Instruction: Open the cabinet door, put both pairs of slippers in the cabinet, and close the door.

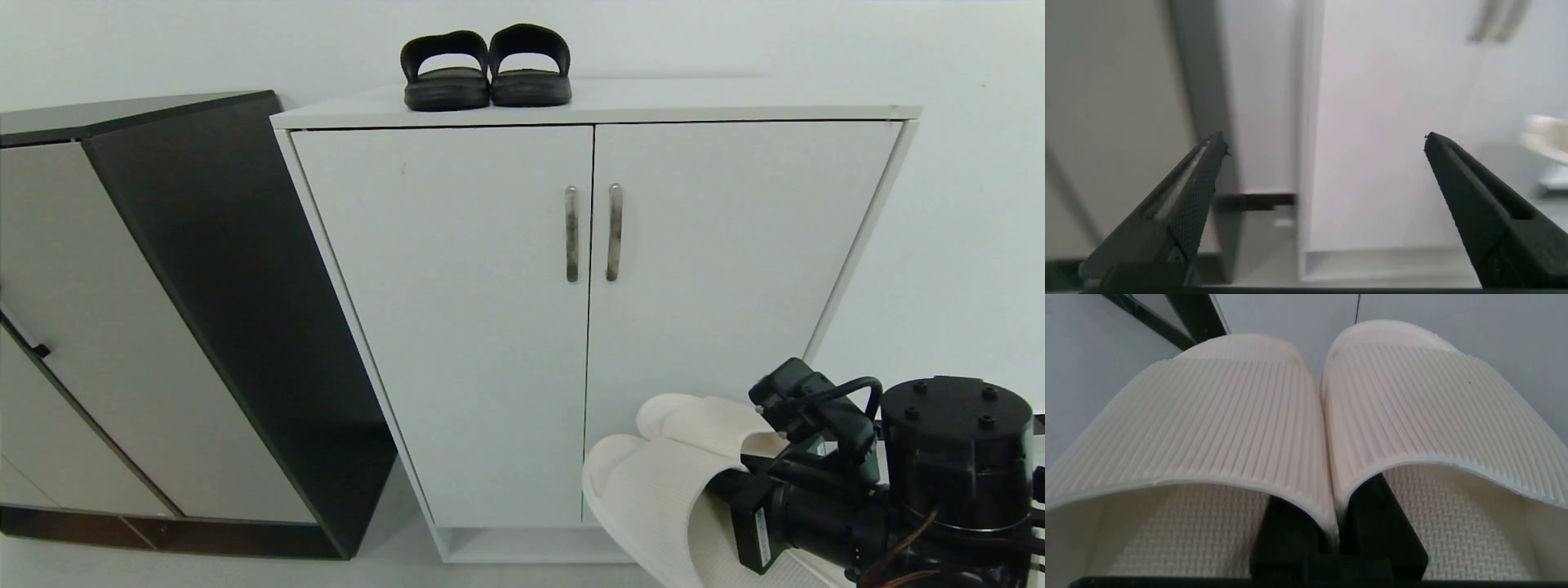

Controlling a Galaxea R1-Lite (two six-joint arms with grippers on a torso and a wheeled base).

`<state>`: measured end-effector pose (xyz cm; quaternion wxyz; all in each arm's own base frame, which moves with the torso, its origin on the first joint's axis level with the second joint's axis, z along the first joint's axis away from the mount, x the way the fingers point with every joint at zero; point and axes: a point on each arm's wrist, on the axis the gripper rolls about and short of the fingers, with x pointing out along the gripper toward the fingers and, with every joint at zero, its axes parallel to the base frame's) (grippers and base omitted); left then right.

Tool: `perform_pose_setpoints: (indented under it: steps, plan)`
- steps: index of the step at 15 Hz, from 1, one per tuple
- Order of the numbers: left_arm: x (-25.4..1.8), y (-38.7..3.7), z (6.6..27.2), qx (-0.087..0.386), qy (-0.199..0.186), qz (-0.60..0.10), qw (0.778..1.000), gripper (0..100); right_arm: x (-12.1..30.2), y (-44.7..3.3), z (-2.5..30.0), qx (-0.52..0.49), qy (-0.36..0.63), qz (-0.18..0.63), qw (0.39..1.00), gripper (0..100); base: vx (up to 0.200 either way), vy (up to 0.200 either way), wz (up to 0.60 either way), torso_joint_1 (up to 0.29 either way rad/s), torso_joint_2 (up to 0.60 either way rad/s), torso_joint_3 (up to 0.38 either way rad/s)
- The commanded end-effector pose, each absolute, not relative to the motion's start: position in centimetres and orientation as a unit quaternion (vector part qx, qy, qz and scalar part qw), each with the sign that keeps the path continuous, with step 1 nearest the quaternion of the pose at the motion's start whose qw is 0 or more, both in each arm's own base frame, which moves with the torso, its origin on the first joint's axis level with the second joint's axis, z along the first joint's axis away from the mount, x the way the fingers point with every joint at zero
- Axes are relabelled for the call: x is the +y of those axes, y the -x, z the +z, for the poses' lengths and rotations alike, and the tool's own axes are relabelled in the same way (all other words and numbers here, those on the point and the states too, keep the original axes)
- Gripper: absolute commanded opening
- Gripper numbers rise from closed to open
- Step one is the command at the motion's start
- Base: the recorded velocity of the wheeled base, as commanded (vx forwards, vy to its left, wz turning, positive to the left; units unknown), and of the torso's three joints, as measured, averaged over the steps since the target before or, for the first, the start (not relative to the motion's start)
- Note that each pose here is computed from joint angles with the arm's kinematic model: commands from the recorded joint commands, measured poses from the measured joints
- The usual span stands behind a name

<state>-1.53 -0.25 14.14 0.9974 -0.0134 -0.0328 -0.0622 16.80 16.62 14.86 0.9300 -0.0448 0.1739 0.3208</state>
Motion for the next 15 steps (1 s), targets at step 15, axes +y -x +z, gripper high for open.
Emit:
perform_pose_setpoints:
  steps: [15]
  plan:
    - [-15.7,-18.9,25.1,0.054,0.072,-0.43,0.898,100,16.9,-16.7,15.2,0.16,0.04,0.328,0.93,0,0.0,0.0,0.0,0.0,0.0,0.0]
